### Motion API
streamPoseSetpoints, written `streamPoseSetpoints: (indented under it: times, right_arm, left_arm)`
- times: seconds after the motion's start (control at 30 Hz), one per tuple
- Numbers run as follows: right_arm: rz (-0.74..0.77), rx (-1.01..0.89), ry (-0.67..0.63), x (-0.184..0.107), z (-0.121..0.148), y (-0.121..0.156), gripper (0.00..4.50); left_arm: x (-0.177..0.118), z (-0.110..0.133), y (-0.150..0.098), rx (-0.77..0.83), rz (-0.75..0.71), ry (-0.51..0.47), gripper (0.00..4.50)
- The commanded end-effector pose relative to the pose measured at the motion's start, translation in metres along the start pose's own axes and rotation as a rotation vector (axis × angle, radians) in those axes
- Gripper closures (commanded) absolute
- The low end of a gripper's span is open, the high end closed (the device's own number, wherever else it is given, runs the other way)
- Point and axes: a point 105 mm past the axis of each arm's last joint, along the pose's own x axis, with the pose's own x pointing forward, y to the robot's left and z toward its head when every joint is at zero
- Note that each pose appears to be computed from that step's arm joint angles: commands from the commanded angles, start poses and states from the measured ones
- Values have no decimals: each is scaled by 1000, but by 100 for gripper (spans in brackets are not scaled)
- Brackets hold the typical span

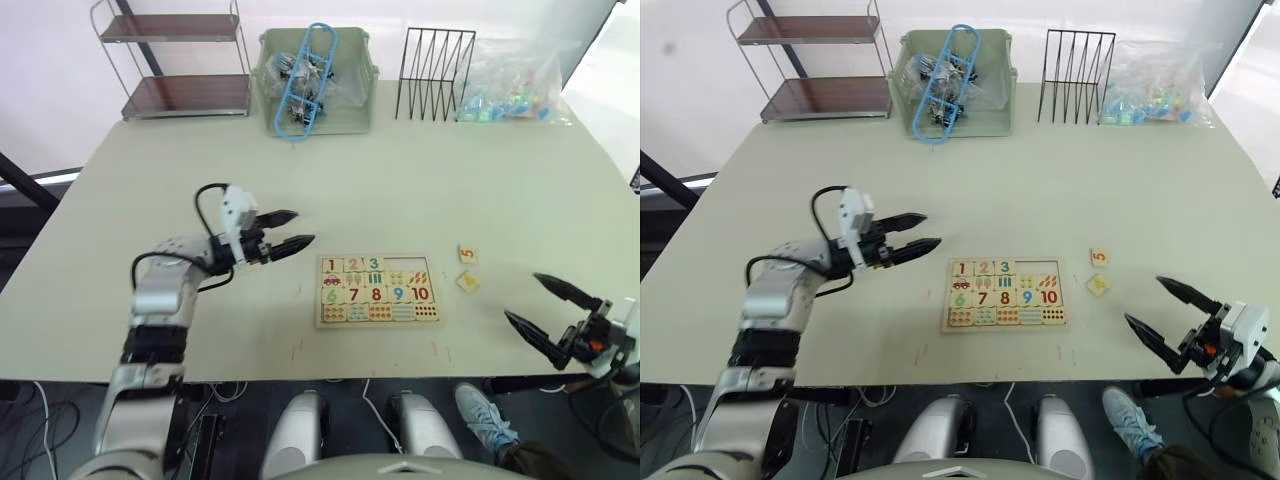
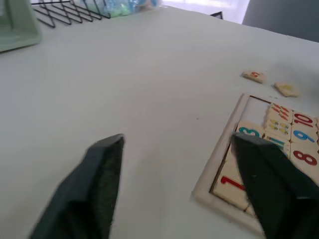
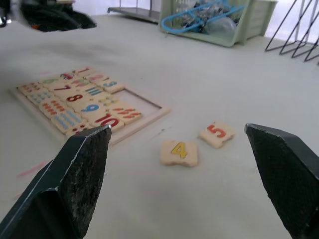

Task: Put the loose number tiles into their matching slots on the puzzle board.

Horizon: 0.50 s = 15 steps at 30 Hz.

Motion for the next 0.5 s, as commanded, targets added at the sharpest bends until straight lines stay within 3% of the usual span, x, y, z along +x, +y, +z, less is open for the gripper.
streamPoseSetpoints:
  times: [0.03, 0.33, 0.5]
  right_arm:
    - [-30, -24, -8, -4, 7, -10, 0]
    - [-38, -19, 53, -15, -6, -16, 0]
    - [-59, -6, 72, -23, -14, -19, 0]
  left_arm:
    - [-26, 9, -5, 49, 91, -26, 9]
    - [-76, -14, -27, 6, 360, -13, 9]
    - [-119, -42, -38, -66, 488, 47, 9]
